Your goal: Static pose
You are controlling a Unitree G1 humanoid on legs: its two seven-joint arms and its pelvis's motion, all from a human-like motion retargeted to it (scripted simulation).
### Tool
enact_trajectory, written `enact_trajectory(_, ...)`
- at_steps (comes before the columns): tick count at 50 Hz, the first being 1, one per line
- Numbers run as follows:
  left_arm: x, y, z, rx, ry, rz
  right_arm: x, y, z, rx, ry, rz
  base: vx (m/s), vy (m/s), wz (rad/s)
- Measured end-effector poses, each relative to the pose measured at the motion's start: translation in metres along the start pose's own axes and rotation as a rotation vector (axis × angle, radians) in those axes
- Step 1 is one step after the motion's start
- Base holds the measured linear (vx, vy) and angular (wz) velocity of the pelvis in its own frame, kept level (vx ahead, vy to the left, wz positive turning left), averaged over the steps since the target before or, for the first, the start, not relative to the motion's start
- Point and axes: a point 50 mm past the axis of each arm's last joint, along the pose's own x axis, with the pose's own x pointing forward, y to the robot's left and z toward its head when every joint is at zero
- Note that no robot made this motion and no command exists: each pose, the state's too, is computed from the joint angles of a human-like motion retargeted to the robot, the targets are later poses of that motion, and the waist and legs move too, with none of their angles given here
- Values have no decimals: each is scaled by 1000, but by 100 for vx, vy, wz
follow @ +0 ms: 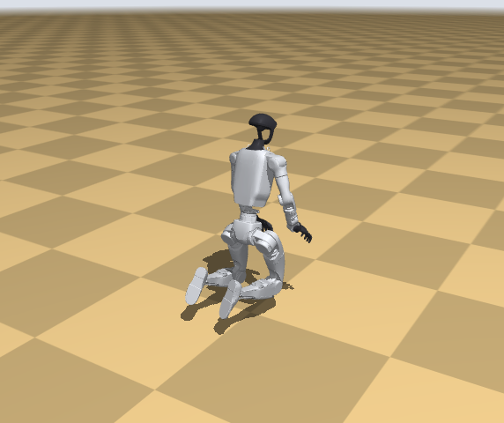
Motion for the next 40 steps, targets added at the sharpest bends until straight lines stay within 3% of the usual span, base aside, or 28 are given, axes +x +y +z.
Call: enact_trajectory(40, 7, 2, 1, -210, 124, -35, -2, 6, -16, 232, 214, 58, 4, 1, 3)
